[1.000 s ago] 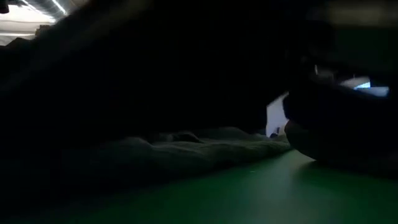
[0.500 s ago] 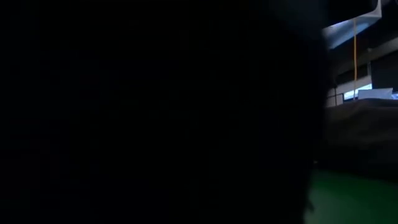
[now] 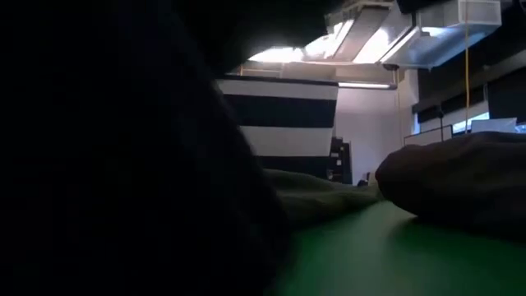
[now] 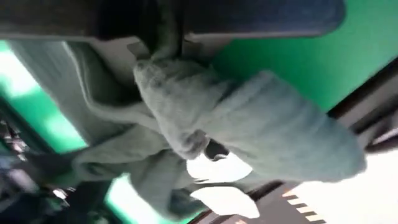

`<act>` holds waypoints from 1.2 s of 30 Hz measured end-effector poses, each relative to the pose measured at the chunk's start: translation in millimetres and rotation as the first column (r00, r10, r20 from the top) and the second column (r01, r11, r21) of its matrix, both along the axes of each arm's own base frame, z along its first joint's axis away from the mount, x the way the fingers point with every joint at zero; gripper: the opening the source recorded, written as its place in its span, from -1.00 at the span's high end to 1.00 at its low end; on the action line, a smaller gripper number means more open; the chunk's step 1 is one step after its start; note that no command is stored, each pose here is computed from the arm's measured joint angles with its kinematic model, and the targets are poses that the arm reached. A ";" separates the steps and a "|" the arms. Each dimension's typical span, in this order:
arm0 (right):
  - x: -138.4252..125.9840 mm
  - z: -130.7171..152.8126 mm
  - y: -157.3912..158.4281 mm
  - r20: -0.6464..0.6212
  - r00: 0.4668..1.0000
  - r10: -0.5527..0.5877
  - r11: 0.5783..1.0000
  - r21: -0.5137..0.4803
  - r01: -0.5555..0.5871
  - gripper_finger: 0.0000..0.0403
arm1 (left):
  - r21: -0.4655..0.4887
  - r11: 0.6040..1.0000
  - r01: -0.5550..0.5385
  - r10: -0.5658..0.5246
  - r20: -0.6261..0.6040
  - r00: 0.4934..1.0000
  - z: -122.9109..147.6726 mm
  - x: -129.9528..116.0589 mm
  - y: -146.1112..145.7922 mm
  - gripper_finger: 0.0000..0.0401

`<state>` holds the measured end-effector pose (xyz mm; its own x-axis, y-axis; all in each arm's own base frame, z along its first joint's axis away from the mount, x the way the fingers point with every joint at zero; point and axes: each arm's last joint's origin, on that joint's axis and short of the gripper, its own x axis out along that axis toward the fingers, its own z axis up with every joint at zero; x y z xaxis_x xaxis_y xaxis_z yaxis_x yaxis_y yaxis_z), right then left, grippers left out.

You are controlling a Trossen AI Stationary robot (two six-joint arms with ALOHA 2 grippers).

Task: Fold laundry
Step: Fold the green polo shirt

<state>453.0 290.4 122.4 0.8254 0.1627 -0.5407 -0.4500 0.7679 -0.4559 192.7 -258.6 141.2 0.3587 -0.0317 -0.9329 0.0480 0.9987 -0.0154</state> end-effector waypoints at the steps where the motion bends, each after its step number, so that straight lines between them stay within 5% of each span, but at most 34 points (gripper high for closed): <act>1: 1.3 4.4 1.1 -0.005 1.000 -0.015 1.000 0.025 0.015 0.88 | -0.015 1.000 -0.012 0.012 -0.004 1.000 0.1 -2.8 -2.4 1.00; 9: 3.7 29.4 9.4 -0.053 0.998 -0.035 0.996 0.081 0.039 0.95 | -0.105 0.993 -0.054 0.062 0.070 0.996 10.3 -13.7 -24.1 1.00; 23: 1.3 30.7 14.0 -0.115 0.992 0.043 0.981 0.192 -0.021 0.99 | -0.297 0.948 -0.114 0.185 0.223 0.957 23.6 -25.5 -52.1 1.00; 30: -5.6 48.4 19.2 -0.137 0.987 0.080 0.957 0.289 -0.037 0.99 | -0.475 0.875 -0.089 0.251 0.290 0.924 35.1 -22.6 -67.8 1.00; 36: -17.2 67.9 27.5 -0.113 0.989 0.091 0.947 0.317 -0.051 0.99 | -0.473 0.879 -0.067 0.252 0.340 0.906 37.7 -22.6 -69.9 1.00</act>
<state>435.8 318.0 190.3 0.7351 0.3957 -0.5506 -0.5460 0.8268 -0.1348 170.2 -328.5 178.9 0.7167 -0.3163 -0.6215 -0.0164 0.8833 -0.4685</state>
